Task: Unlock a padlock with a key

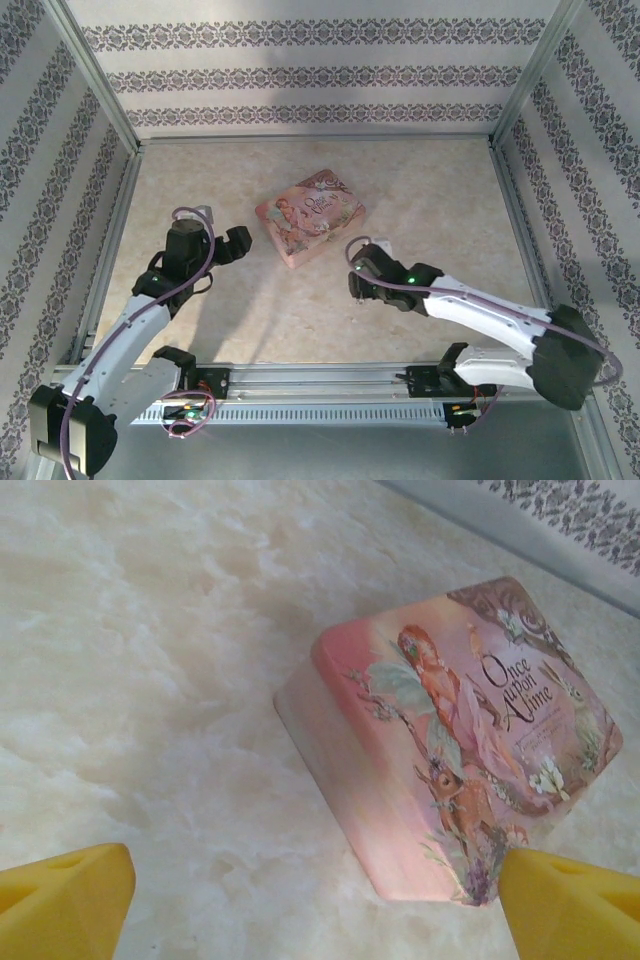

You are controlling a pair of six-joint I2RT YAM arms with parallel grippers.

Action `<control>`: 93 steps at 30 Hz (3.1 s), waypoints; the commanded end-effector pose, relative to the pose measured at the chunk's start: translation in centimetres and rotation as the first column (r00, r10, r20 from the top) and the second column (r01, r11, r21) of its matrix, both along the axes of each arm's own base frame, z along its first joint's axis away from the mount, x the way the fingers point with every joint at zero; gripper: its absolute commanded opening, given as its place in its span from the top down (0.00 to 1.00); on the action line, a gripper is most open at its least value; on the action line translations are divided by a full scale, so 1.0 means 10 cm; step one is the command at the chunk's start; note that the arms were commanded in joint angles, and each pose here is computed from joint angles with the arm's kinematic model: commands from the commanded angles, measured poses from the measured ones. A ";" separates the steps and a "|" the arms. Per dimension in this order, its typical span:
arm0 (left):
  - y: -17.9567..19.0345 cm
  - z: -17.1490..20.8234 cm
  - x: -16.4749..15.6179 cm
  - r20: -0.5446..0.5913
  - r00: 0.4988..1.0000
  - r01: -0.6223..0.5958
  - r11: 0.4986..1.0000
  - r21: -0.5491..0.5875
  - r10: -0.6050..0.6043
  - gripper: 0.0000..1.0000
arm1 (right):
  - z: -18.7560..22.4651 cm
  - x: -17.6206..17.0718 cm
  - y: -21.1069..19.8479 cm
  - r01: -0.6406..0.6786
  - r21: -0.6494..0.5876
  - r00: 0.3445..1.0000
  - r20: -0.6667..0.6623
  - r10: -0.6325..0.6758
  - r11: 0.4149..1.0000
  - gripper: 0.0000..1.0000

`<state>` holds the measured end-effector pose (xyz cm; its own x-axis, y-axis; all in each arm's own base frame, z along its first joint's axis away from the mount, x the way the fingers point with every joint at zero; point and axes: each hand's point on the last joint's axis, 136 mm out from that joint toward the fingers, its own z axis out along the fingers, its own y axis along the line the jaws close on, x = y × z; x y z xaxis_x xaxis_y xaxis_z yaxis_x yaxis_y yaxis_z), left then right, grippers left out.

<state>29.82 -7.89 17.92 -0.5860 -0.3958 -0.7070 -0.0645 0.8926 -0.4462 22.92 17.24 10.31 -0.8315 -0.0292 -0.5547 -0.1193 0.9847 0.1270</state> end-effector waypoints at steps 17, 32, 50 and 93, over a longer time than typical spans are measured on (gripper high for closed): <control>0.86 0.10 -0.17 0.201 0.946 -0.308 0.898 0.314 0.254 0.01 | 0.82 0.69 -1.46 0.234 0.060 0.885 0.399 -0.238 0.970 0.02; 1.08 -0.14 0.07 0.350 0.905 -0.391 0.796 0.462 0.242 0.01 | 0.12 0.86 -2.01 0.377 0.072 0.795 0.487 -0.363 0.923 0.02; 1.09 -0.58 0.33 0.281 0.939 -0.320 0.811 0.490 0.200 0.01 | 0.28 1.37 -1.82 0.198 0.061 0.703 0.686 -0.185 0.978 0.02; 0.89 -0.77 0.80 0.436 0.900 -0.225 0.858 0.462 0.001 0.01 | 0.04 1.69 -1.75 0.190 0.029 0.752 0.639 -0.164 0.981 0.02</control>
<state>37.51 0.83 8.06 -0.3041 0.0008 -0.9526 -0.0996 0.9945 0.0327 39.23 -0.45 9.31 -0.3175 0.0775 -0.9451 0.0222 0.9970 0.0744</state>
